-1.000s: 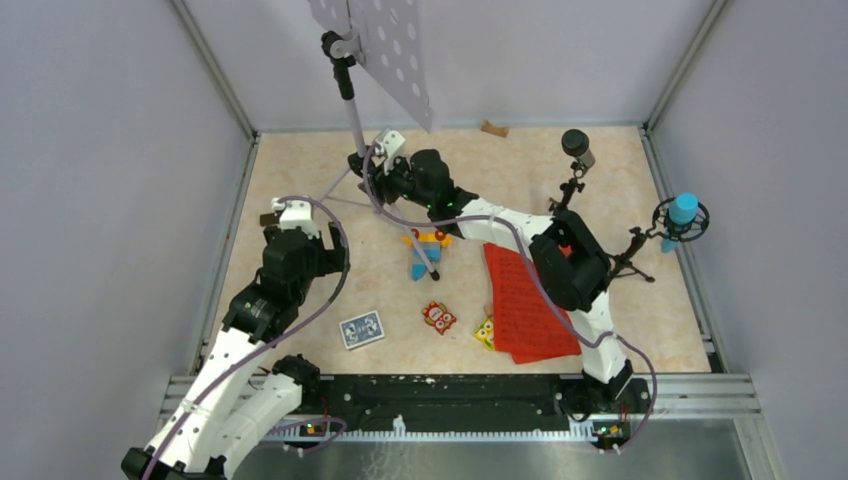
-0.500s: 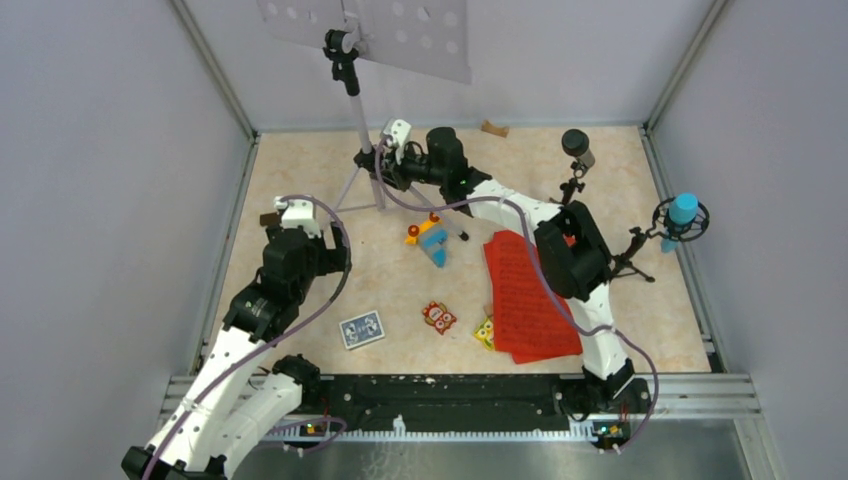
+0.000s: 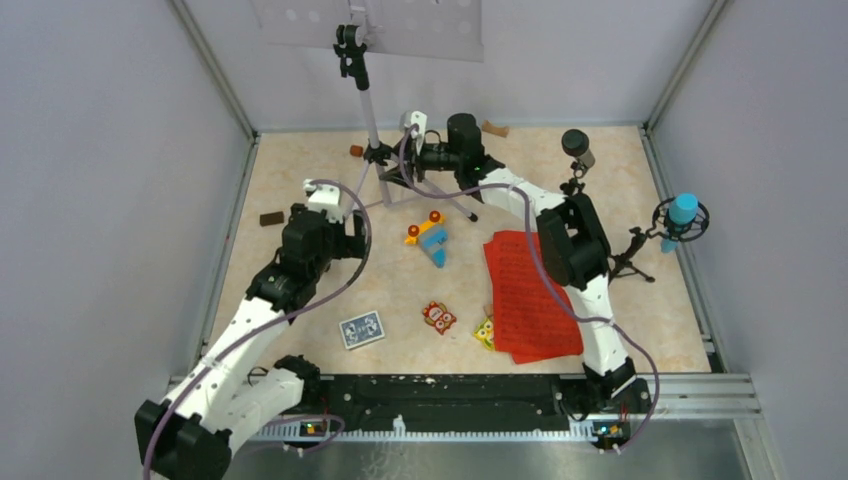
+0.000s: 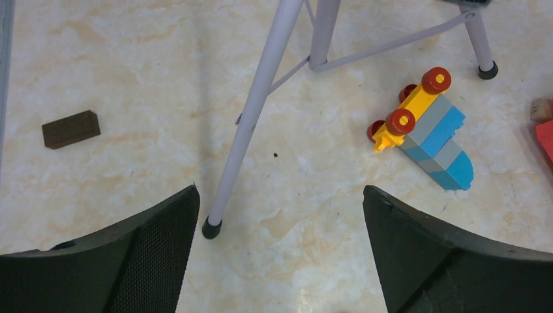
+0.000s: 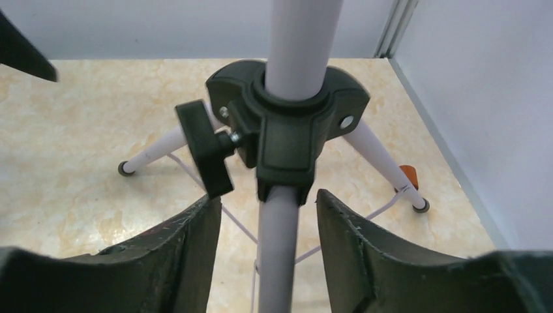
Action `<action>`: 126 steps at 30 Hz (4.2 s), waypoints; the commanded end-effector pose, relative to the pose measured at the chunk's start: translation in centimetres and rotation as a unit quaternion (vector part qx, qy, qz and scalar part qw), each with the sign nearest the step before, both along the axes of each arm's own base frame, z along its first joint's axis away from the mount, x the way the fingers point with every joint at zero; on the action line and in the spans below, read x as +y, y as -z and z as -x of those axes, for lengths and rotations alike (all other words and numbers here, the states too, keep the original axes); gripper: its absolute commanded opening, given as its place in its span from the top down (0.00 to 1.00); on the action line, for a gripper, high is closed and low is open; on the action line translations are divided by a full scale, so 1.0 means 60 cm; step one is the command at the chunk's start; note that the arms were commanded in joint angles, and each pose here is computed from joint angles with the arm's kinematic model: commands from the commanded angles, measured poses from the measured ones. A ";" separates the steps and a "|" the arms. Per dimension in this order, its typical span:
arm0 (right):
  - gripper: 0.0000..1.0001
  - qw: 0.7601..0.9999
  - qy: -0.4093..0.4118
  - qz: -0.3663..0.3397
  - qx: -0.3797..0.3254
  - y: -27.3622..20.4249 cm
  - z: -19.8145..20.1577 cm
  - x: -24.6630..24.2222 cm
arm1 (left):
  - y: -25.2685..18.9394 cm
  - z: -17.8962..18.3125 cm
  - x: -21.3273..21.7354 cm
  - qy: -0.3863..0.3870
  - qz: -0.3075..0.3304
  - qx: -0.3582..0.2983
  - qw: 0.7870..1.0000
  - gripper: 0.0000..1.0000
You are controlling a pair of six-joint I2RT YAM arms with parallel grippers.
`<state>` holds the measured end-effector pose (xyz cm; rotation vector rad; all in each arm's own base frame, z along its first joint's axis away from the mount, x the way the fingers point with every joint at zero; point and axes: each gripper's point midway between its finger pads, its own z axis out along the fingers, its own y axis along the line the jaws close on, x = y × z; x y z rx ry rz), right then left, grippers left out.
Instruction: Pack up the instrument practice props
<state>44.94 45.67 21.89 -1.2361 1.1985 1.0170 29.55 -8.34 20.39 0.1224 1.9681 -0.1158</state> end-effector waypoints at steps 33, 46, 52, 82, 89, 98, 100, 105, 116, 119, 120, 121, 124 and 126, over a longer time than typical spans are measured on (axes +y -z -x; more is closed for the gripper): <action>0.45 0.875 0.353 -0.080 0.320 -0.075 0.165 -0.227 | 0.026 -0.125 -0.115 0.190 0.091 -0.005 0.978 0.33; 0.47 0.851 0.370 -0.087 0.363 -0.036 0.182 -0.235 | 0.020 -0.062 -0.146 0.245 0.128 0.023 0.961 0.38; 0.53 0.825 0.371 -0.119 0.411 -0.045 0.183 -0.230 | 0.031 -0.096 -0.111 0.185 0.085 0.010 0.979 0.21; 0.57 0.795 0.430 -0.037 0.426 0.039 -0.004 -0.171 | 0.088 -0.014 -0.203 0.270 0.130 0.093 0.950 0.37; 0.57 0.782 0.392 -0.132 0.466 -0.015 0.075 -0.202 | 0.079 -0.051 -0.199 0.251 0.101 0.081 0.959 0.25; 0.64 0.678 0.315 -0.311 0.586 -0.091 0.120 -0.216 | 0.074 -0.067 -0.202 0.261 0.078 0.080 0.959 0.32; 0.63 0.661 0.290 -0.341 0.602 -0.118 0.121 -0.208 | 0.073 -0.069 -0.193 0.254 0.065 0.074 0.962 0.32; 0.57 0.613 0.265 -0.378 0.641 -0.157 0.117 -0.185 | 0.058 -0.071 -0.177 0.224 0.065 0.056 0.971 0.31; 0.41 0.550 0.280 -0.402 0.677 -0.141 0.119 -0.156 | 0.062 -0.055 -0.188 0.248 0.080 0.058 0.964 0.43; 0.41 0.545 0.275 -0.405 0.681 -0.137 0.118 -0.151 | 0.063 -0.059 -0.188 0.246 0.077 0.059 0.964 0.57; 0.41 0.544 0.274 -0.405 0.682 -0.136 0.117 -0.149 | 0.065 -0.061 -0.187 0.242 0.076 0.062 0.965 0.64; 0.41 0.543 0.271 -0.404 0.684 -0.135 0.116 -0.146 | 0.065 -0.064 -0.185 0.238 0.075 0.063 0.966 0.70; 0.41 0.539 0.265 -0.405 0.690 -0.133 0.114 -0.139 | 0.067 -0.066 -0.182 0.231 0.071 0.068 0.968 0.81; 0.42 0.535 0.265 -0.406 0.692 -0.131 0.111 -0.136 | 0.068 -0.067 -0.181 0.228 0.071 0.068 0.969 0.83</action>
